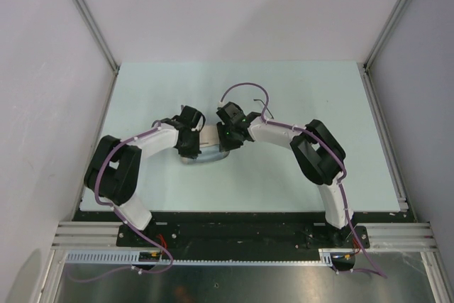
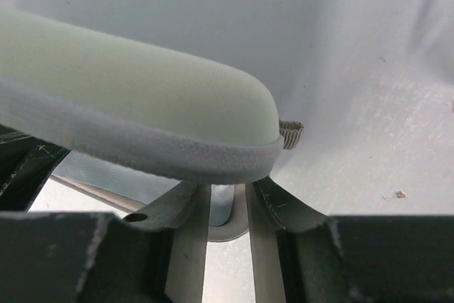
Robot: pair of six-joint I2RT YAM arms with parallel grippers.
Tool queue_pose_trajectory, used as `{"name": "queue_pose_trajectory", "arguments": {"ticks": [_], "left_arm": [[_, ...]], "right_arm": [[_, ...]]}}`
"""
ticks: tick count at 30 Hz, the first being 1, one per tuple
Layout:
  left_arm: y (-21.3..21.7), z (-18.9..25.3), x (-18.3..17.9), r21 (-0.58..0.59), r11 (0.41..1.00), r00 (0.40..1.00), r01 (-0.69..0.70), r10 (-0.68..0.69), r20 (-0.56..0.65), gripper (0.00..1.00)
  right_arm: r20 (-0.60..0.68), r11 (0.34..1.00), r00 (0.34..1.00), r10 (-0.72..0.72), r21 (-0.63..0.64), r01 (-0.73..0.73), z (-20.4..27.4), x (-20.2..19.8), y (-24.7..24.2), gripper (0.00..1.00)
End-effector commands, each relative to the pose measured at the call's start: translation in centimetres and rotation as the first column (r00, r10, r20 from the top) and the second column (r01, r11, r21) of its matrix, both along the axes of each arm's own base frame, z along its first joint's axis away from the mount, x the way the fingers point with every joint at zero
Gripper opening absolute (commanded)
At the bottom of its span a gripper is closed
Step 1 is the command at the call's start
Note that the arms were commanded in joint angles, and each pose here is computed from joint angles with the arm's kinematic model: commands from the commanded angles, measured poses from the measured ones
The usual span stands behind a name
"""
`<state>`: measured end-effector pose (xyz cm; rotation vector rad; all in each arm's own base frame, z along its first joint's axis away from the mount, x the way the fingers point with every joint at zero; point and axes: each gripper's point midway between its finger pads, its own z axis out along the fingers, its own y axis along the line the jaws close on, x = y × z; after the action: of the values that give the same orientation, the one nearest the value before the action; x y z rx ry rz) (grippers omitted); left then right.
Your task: Organize the sunglasses
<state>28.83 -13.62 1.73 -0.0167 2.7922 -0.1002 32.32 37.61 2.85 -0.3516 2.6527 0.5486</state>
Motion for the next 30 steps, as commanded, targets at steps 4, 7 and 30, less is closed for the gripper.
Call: {"name": "queue_pose_trajectory", "arguments": {"ticks": [4,7,30], "left_arm": [[0.6,-1.3,-0.8,0.037,0.999,0.999,-0.025,0.026,-0.031,0.14],[0.6,-1.3,-0.8,0.037,0.999,0.999,-0.023,0.024,-0.031,0.14],[0.5,-1.6,-1.1,0.036,0.999,0.999,-0.014,0.016,-0.046,0.14]], "right_arm": [[0.103,0.999,0.994,-0.038,-0.035,0.042,3.3,1.1,-1.6,0.33],[0.124,1.000,0.992,-0.009,-0.012,0.011,3.8,1.0,-0.7,0.27],[0.006,0.996,0.997,0.075,-0.051,-0.075,-0.7,-0.9,-0.1,0.01]]}}
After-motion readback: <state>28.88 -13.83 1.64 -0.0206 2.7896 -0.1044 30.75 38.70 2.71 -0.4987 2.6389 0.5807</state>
